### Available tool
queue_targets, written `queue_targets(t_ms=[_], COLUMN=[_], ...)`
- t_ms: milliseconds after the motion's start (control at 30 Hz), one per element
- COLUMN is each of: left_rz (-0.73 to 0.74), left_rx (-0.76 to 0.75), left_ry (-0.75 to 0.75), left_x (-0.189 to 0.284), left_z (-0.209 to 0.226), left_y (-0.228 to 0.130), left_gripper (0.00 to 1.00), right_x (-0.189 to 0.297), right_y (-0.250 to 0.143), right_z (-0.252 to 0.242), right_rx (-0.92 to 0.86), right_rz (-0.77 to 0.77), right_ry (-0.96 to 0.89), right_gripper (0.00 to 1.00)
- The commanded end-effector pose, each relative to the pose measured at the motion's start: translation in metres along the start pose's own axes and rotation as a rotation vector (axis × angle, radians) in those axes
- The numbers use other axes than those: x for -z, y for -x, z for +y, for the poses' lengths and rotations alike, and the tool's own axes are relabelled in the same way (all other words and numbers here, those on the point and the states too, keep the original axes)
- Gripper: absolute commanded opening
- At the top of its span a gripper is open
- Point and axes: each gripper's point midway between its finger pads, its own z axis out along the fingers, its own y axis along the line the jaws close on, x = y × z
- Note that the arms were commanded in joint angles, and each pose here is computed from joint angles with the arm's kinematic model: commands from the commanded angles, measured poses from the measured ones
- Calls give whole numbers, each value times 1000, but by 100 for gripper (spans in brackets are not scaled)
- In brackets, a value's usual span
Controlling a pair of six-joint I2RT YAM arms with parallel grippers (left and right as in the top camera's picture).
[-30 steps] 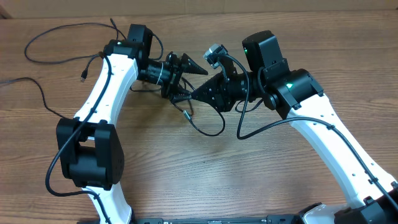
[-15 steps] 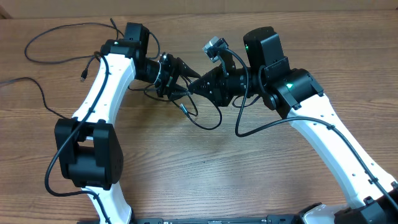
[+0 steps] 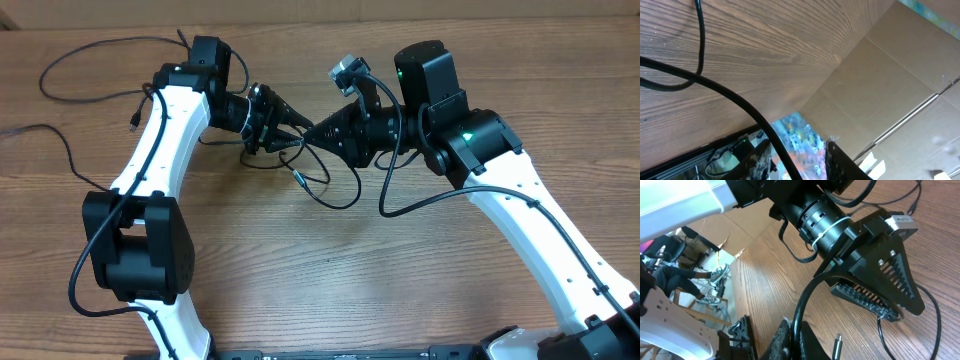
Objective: Untangle cables
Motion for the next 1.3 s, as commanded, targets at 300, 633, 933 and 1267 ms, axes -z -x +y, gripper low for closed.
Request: queue_targets(t_ms=[300, 633, 933, 1267], left_rz=[3, 43, 24, -124], left_rx=[20, 76, 76, 97], left_ry=[-6, -40, -26, 115], left_x=[1, 1, 1, 5], left_z=[-1, -7, -5, 21], left_y=[0, -7, -3, 18], left_gripper=[42, 47, 14, 4], right_x=[10, 12, 12, 37], right_y=[11, 36, 34, 29], right_z=[9, 13, 13, -26], right_rx=[24, 24, 14, -146], right_rz=[-34, -122, -113, -119], right_ry=[0, 16, 14, -68], right_gripper=[4, 4, 4, 22])
